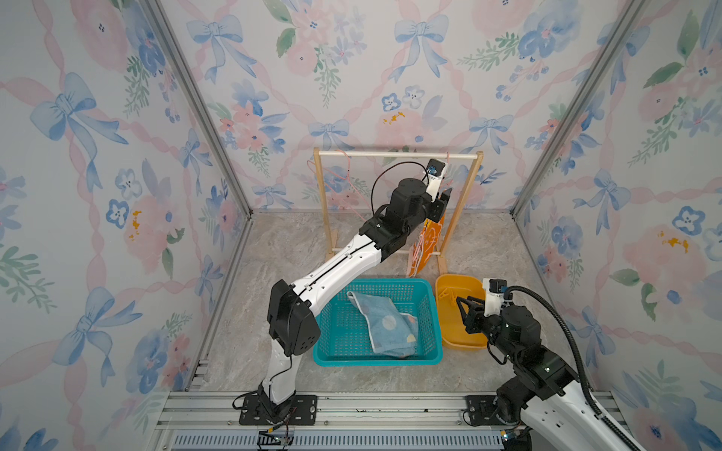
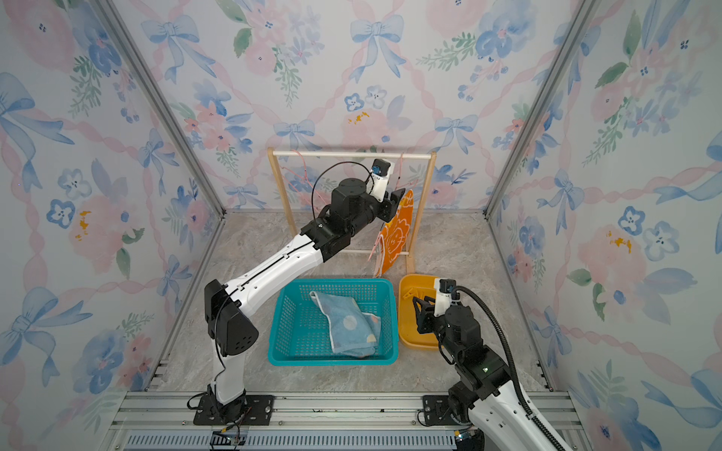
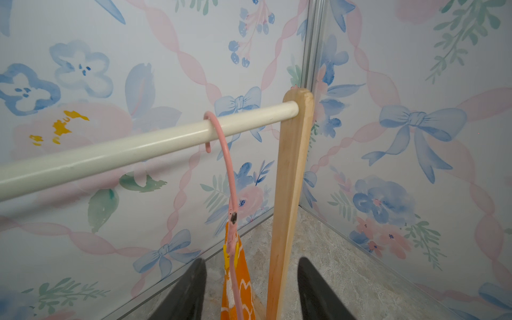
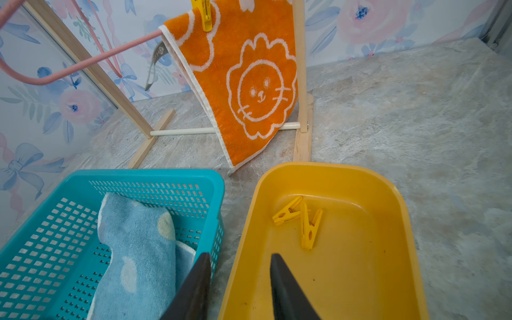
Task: Remove the clothespins securing towels to the hanger
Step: Pick up the hanger from the clothesline.
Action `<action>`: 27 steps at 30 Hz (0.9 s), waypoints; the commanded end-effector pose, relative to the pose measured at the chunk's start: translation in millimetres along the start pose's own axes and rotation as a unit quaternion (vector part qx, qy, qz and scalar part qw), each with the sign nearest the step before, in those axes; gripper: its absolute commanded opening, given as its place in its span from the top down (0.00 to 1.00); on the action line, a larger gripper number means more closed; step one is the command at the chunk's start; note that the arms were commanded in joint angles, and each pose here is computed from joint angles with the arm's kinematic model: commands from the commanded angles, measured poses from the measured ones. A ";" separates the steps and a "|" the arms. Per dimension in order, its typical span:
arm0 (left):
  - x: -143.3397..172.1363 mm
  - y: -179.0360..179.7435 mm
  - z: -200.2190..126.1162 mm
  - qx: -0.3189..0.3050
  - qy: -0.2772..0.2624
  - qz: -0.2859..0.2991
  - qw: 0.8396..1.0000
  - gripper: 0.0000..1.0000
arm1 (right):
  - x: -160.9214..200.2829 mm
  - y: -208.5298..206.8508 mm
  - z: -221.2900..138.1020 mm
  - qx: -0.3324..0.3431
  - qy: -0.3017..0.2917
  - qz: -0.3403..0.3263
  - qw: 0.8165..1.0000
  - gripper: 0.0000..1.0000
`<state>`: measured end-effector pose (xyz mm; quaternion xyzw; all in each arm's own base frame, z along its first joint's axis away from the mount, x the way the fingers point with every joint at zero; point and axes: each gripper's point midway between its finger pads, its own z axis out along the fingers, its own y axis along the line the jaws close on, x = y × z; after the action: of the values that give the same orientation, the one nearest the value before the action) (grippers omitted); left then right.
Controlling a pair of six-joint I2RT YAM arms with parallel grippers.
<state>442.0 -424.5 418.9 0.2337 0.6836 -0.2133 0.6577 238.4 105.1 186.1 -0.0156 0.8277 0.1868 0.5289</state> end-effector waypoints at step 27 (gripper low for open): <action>22.4 15.7 31.0 -0.033 0.015 0.012 0.999 0.69 | 6.3 -5.1 0.7 0.004 0.000 0.009 1.000 0.63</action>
<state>468.5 -429.9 396.0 0.2250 0.6985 -0.1874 0.6530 237.4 104.4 185.2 -0.0138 0.8264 0.1886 0.5304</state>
